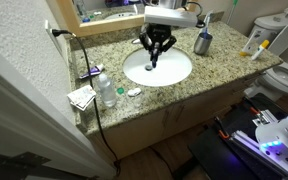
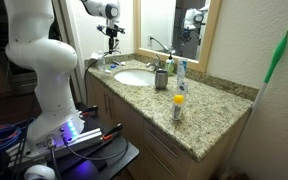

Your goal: Move the shaving stick to the right side of the sink counter

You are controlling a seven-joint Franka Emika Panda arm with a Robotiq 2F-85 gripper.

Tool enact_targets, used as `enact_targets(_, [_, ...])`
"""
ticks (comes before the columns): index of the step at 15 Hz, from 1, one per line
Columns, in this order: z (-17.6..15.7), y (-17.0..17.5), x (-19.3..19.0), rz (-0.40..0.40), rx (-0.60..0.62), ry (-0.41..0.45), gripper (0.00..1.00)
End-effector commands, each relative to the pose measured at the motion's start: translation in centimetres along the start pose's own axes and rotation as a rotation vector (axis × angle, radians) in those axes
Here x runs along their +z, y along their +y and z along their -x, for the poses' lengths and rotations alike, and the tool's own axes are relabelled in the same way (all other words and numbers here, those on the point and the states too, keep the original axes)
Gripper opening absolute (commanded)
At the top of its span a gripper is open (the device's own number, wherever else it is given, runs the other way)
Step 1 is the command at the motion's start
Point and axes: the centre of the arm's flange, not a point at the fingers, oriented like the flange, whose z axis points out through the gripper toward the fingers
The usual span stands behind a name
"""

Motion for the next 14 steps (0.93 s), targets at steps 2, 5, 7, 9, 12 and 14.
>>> enact_targets(2, [4.5,9.6,-0.6,-0.033,0.256,0.045,0.04])
enact_targets(5, [6.5,13.6,-0.2,-0.163,0.333,0.081,0.04])
enact_targets(7, [3.9,9.4,-1.2,-0.112,0.311,0.059,0.15])
enact_targets(9, [4.6,10.7,-1.3,-0.132,0.322,0.075,0.15])
enact_targets(12, [3.9,14.4,-1.6,-0.149,0.434,0.108,0.04])
enact_targets(14, [4.1,19.4,-1.6,-0.149,0.561,0.107,0.04])
